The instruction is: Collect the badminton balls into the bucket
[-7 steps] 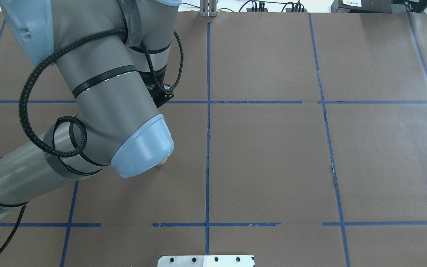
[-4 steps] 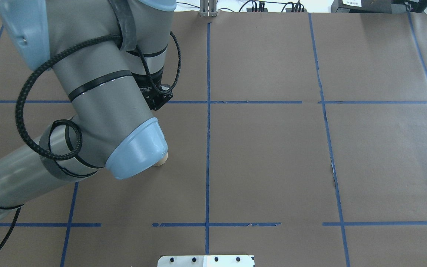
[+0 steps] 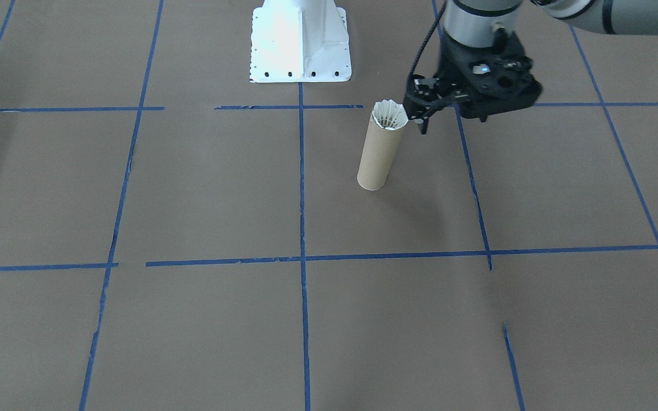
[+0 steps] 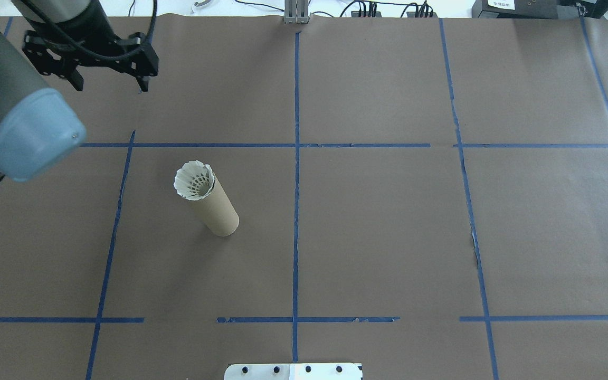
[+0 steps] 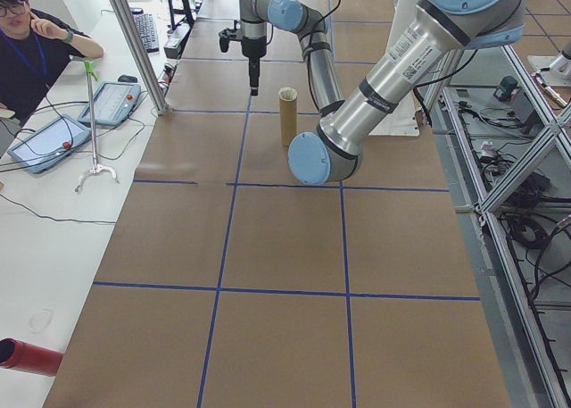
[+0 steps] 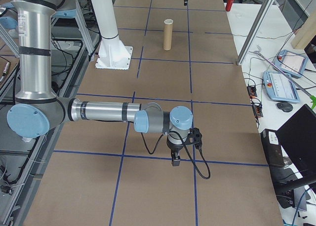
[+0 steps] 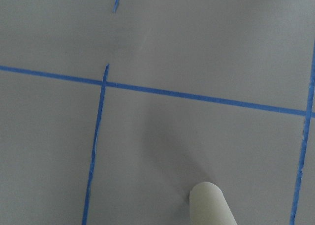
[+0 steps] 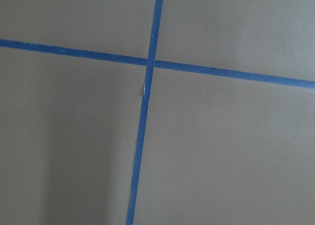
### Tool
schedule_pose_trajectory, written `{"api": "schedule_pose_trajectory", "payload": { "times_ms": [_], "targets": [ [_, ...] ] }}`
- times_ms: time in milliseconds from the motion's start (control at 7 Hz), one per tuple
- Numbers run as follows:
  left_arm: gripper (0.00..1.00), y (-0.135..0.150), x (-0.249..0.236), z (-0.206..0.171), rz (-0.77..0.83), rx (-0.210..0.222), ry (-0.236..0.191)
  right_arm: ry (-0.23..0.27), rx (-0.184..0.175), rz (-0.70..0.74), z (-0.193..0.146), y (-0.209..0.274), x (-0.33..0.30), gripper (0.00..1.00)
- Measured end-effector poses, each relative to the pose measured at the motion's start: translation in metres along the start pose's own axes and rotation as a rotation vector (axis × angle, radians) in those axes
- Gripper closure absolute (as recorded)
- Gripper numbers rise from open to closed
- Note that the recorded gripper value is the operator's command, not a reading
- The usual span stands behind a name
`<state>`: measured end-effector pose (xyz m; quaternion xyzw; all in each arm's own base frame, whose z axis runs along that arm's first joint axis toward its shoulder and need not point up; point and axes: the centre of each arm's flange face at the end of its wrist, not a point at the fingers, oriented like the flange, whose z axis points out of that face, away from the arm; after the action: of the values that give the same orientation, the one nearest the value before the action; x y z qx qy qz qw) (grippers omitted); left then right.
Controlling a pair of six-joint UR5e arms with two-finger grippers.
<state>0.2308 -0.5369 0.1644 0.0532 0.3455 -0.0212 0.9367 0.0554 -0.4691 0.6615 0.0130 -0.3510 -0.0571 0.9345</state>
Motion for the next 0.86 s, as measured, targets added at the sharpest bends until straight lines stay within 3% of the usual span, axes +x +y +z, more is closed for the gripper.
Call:
{"api": "schedule_pose_trajectory", "payload": {
  "times_ms": [286,429,571,857],
  "targets": [
    [0.0,-0.037,-0.144,0.043,0.161,0.065,0.015,0.0,0.0,0.0,0.0,0.0,0.0,0.0],
    [0.0,-0.048,-0.221,0.063,0.217,0.064,0.0,0.0,0.0,0.0,0.0,0.0,0.0,0.0],
    [0.0,-0.048,-0.302,0.075,0.251,0.043,-0.012,0.0,0.0,0.0,0.0,0.0,0.0,0.0],
    [0.0,-0.014,-0.426,0.097,0.25,-0.019,-0.005,0.0,0.0,0.0,0.0,0.0,0.0,0.0]
  ]
}}
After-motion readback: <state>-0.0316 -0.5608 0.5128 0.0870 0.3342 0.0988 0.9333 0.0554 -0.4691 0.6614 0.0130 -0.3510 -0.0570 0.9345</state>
